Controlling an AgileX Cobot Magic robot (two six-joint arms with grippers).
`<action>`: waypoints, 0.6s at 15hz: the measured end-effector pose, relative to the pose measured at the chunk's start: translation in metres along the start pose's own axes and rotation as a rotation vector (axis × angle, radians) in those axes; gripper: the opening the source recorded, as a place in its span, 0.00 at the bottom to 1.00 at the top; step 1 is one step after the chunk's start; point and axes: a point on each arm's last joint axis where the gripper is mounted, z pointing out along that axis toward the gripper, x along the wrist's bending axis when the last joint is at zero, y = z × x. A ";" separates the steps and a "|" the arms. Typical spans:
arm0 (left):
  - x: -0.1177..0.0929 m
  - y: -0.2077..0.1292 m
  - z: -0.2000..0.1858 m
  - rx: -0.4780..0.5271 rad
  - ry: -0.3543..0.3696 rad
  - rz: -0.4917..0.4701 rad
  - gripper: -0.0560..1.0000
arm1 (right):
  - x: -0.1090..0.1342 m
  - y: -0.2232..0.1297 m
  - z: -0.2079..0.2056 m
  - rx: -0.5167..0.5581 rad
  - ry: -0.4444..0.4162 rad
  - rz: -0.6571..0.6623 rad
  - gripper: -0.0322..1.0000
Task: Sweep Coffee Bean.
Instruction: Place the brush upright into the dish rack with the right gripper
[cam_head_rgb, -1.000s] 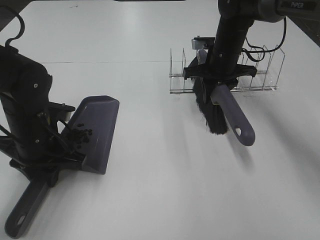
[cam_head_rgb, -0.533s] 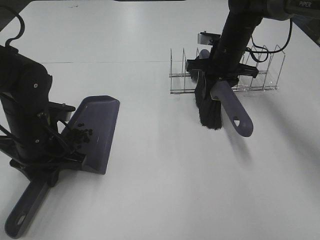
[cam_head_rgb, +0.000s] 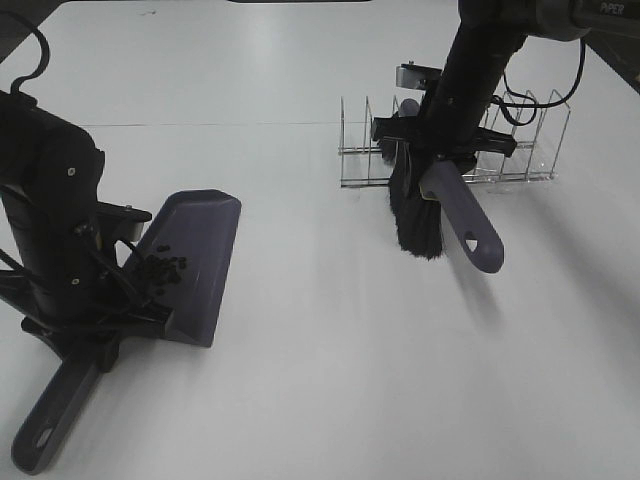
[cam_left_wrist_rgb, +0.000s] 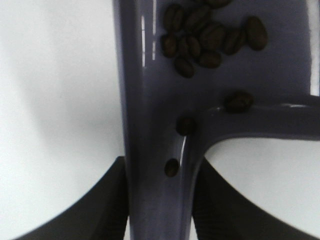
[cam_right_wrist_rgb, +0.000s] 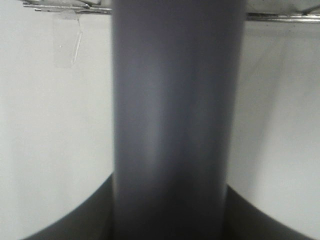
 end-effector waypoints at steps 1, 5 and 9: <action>0.000 0.000 0.000 -0.002 0.001 0.003 0.36 | -0.001 0.000 0.000 -0.001 -0.006 -0.001 0.31; 0.000 0.001 0.000 -0.012 -0.001 0.013 0.36 | -0.002 0.000 -0.001 -0.006 -0.033 -0.012 0.31; 0.000 0.002 0.000 -0.021 -0.004 0.022 0.36 | 0.005 0.007 -0.014 -0.062 -0.049 -0.012 0.31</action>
